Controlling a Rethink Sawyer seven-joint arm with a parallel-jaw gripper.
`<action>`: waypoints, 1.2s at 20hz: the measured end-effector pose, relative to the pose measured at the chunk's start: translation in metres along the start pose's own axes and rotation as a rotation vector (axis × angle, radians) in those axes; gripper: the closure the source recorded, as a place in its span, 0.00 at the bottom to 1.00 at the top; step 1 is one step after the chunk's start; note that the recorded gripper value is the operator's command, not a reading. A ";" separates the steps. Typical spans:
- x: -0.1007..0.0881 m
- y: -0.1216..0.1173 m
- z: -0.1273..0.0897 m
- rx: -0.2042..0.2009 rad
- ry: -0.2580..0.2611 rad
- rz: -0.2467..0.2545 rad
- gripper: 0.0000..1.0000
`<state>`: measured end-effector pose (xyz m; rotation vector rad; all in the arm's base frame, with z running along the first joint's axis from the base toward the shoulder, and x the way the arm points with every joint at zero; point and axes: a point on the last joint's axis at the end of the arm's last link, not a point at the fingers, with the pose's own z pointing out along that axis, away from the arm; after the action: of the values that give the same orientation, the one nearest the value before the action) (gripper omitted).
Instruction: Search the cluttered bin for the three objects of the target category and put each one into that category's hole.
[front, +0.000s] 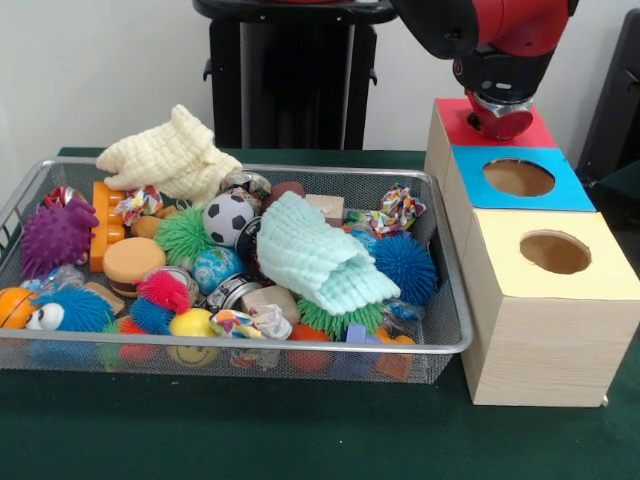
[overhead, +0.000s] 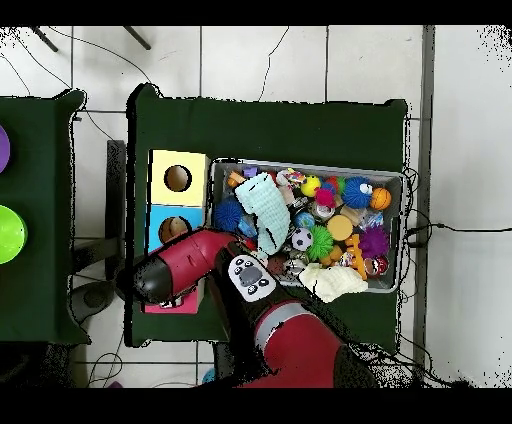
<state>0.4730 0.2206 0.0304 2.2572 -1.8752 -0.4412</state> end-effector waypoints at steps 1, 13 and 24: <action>0.000 0.000 0.000 0.000 0.001 0.001 1.00; -0.006 0.001 -0.002 0.011 0.019 0.018 1.00; -0.011 0.000 -0.010 0.012 0.026 0.060 1.00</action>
<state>0.4744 0.2310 0.0406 2.1968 -1.9321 -0.3905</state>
